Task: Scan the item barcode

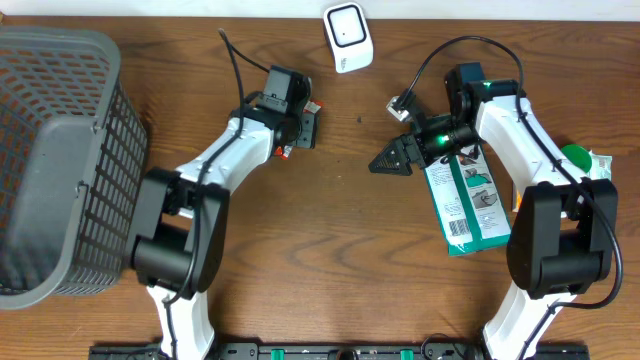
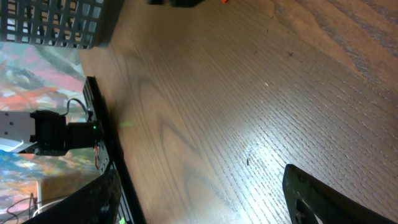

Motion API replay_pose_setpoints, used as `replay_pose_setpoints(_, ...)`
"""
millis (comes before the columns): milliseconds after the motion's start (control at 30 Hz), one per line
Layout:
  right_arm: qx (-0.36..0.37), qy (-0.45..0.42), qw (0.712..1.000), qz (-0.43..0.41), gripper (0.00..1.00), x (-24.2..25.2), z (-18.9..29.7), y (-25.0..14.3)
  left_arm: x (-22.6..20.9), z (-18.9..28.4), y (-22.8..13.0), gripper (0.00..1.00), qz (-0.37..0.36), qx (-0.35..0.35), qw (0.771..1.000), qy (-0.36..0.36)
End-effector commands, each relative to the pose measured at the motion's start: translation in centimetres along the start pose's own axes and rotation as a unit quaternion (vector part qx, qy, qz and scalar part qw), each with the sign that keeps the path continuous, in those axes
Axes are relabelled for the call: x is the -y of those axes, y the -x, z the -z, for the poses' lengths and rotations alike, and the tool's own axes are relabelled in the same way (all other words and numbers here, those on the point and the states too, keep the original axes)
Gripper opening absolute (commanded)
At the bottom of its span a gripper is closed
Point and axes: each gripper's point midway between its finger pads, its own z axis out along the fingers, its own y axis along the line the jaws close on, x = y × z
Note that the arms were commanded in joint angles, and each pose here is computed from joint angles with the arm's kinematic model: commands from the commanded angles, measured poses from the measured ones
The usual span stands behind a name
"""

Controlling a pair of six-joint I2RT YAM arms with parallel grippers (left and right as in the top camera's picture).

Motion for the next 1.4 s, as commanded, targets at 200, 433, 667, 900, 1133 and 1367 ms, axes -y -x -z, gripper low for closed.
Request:
replay_pose_setpoints(200, 0.0, -0.002, 1.0, 0.016, 0.8, -0.6, 0.1, 0.0, -1.6, -1.9, -1.9, 0.61, -0.029, -0.027, 0.998, 0.044)
replay_pose_setpoints(433, 0.0, -0.002, 1.0, 0.016, 0.8, -0.6, 0.1, 0.0, 0.1, -1.7, -5.2, 0.6, -0.011, -0.092, 0.995, 0.022)
replay_pose_setpoints(667, -0.003, -0.007, 1.0, 0.016, 0.8, -0.5, 0.1, -0.1, 1.9, -0.9, -8.8, 0.57, 0.013, -0.164, 0.986, 0.004)
replay_pose_setpoints(900, -0.005, -0.006, 1.0, 0.015, 0.81, -0.6, 0.0, -0.1, 2.0, -0.7, -9.7, 0.56, 0.0, -0.178, 0.984, 0.024)
replay_pose_setpoints(1133, -0.006, -0.005, 1.0, 0.016, 0.81, -0.7, -0.1, -0.2, 0.9, -1.7, -5.8, 0.55, -0.008, -0.094, 0.994, 0.061)
replay_pose_setpoints(1367, -0.007, -0.005, 1.0, 0.015, 0.82, -0.7, -0.1, -0.2, -0.3, -2.9, -6.3, 0.47, -0.006, -0.095, 0.991, 0.091)
